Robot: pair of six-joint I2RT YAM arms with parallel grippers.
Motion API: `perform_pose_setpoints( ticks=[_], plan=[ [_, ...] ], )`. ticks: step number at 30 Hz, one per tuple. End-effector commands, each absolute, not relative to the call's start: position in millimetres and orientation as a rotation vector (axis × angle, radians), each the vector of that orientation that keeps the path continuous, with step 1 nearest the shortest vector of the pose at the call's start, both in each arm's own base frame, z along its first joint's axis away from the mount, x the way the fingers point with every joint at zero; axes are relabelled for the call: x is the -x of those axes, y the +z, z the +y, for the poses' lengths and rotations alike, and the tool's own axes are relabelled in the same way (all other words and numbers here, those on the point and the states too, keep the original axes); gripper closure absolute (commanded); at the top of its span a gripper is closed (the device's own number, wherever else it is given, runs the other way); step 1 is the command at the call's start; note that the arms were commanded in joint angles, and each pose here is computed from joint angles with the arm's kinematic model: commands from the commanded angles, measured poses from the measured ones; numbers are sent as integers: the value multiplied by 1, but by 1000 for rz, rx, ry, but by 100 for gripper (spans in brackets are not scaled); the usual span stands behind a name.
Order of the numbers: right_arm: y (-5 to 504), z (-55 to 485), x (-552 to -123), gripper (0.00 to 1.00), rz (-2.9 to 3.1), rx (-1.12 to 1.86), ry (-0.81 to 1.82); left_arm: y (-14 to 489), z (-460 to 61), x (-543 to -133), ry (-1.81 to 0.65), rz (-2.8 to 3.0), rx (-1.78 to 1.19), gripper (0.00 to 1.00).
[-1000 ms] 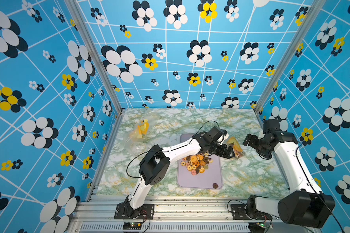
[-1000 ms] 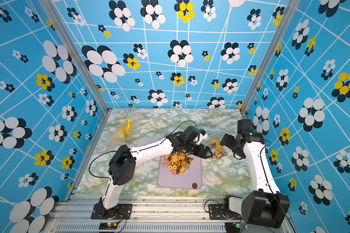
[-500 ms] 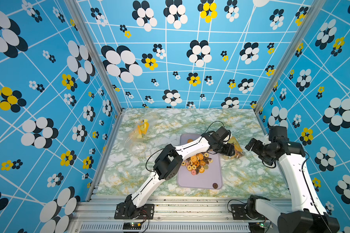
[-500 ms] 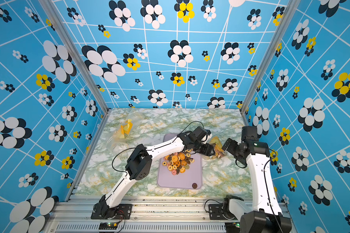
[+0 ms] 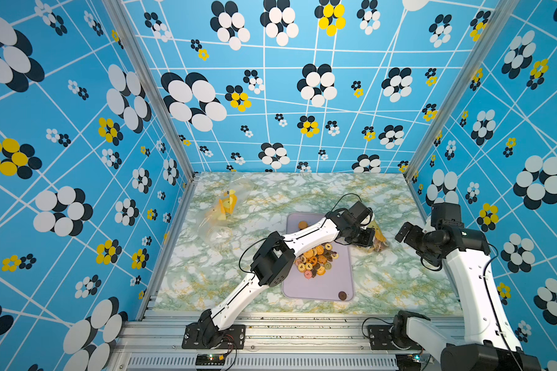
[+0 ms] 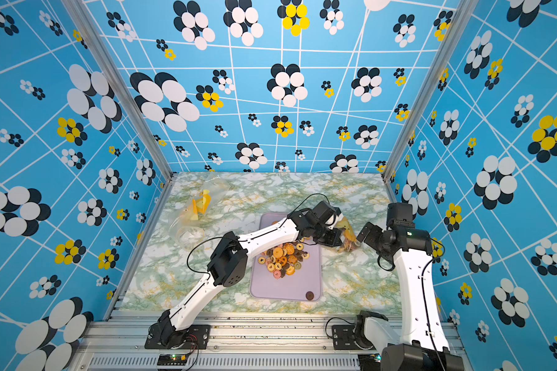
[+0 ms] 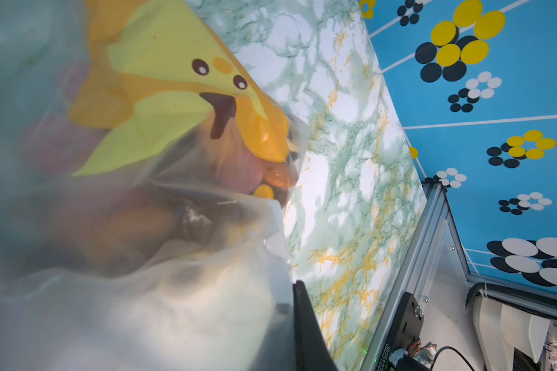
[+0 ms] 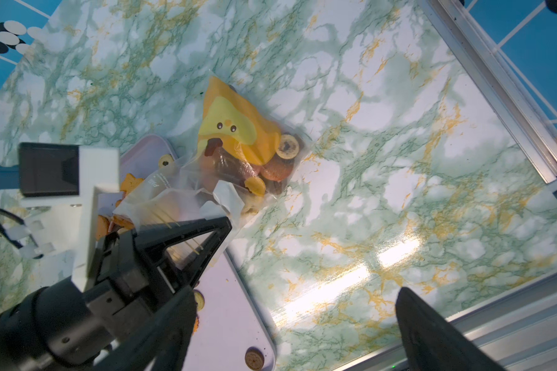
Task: Pour cookies out of the ziploc bag
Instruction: Pick up the ziploc bag from the center of the board.
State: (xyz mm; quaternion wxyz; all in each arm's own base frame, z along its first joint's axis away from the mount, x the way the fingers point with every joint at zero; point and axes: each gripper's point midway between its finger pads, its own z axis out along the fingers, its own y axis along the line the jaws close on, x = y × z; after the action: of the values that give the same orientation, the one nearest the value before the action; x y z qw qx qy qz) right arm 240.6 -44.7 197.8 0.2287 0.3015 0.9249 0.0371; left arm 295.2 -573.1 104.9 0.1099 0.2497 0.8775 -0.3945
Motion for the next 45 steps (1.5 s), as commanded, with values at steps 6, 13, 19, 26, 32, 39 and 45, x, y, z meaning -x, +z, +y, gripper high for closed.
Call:
perform_pose_setpoints(
  ticks=[6, 13, 19, 26, 32, 39, 45],
  plan=[
    [188, -52, -231, 1, 2561, -839, 33, 132, -585, -280, -1289, 2570, -726, 100],
    [187, -56, -233, 1, 2554, -833, 4, 173, -580, -273, -1369, 2534, -706, 100],
    [175, -46, -241, 1, 2570, -828, 92, 199, -549, -285, -1462, 2511, -566, 100],
    [150, -22, -253, 1, 2597, -824, 308, 172, -491, -310, -1456, 2591, -364, 100],
    [132, 11, -267, 1, 2569, -817, 611, 150, -474, -321, -1459, 2633, -271, 100],
    [107, 40, -266, 1, 2609, -767, 784, 144, -457, -342, -1419, 2642, -182, 100],
    [83, 62, -267, 1, 2625, -748, 850, 138, -448, -352, -1406, 2657, -136, 100]
  ],
)
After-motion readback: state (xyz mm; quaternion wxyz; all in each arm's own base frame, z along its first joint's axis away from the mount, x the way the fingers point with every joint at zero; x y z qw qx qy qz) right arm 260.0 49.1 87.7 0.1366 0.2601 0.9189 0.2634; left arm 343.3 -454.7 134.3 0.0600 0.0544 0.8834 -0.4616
